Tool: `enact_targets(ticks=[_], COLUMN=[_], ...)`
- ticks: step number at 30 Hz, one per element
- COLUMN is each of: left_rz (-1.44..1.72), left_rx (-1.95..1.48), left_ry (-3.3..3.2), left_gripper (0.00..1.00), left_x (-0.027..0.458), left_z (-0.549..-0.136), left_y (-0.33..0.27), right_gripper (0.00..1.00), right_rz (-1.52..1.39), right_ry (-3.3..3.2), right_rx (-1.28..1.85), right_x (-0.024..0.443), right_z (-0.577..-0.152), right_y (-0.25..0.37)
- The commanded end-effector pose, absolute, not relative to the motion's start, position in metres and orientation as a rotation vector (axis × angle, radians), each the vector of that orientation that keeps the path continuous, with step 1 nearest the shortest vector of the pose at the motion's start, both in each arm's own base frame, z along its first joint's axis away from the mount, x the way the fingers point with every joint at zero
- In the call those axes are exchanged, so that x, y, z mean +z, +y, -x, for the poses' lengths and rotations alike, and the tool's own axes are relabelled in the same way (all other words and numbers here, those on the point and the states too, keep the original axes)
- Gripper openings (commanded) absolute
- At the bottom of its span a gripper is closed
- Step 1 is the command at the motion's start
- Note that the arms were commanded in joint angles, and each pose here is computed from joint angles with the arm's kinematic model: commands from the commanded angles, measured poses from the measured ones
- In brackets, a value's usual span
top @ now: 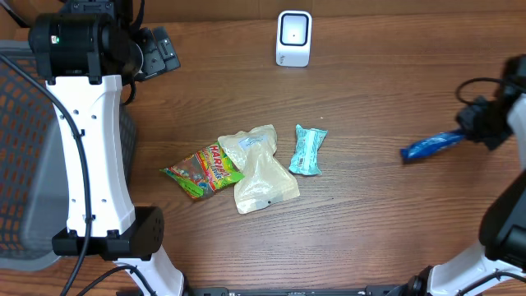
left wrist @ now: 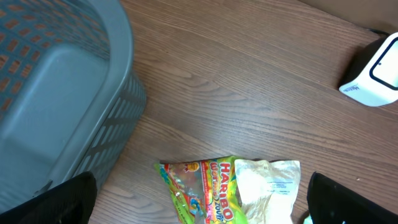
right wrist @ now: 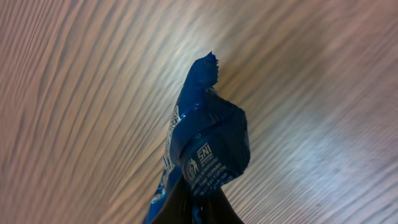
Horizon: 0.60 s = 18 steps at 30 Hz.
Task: Scan the item barcode
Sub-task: 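Move the blue bar right and release it at the table's right edge, then reach the right gripper to the pale green pack and grasp it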
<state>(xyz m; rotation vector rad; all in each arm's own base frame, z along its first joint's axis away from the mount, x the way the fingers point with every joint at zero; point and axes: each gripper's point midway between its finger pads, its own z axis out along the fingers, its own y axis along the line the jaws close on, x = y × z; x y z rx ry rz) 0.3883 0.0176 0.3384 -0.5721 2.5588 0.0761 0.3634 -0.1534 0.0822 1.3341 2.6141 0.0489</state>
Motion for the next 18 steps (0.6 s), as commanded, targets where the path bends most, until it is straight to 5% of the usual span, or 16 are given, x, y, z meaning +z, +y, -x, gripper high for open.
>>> enact_targets(ticks=[1, 2, 3, 5, 6, 18], left_rz=[0.591, 0.591, 0.591, 0.591, 0.591, 0.591], left_rx=[0.08, 0.08, 0.08, 0.08, 0.08, 0.08], left_ry=[2.529, 2.529, 2.529, 2.528, 2.529, 2.529], left_gripper=[1.0, 1.0, 1.0, 1.0, 1.0, 1.0], left_x=[0.346, 0.346, 0.346, 0.346, 0.346, 0.346], left_z=[-0.386, -0.386, -0.386, -0.386, -0.386, -0.386], left_y=[0.02, 0.02, 0.02, 0.02, 0.02, 0.02], right_gripper=[0.04, 0.04, 0.25, 0.91, 1.0, 0.92], right_rz=[-1.506, -1.509, -1.522, -1.482, -1.408, -0.71], right_ry=[2.471, 2.466, 2.452, 2.465, 2.493, 2.682], right_rx=[0.167, 0.195, 0.226, 0.29, 0.342, 0.874], right_x=[0.092, 0.092, 0.093, 0.094, 0.097, 0.135], right_z=[-0.358, -0.357, -0.356, -0.359, -0.364, -0.414], right_y=[-0.178, -0.181, -0.183, -0.178, -0.172, 0.001])
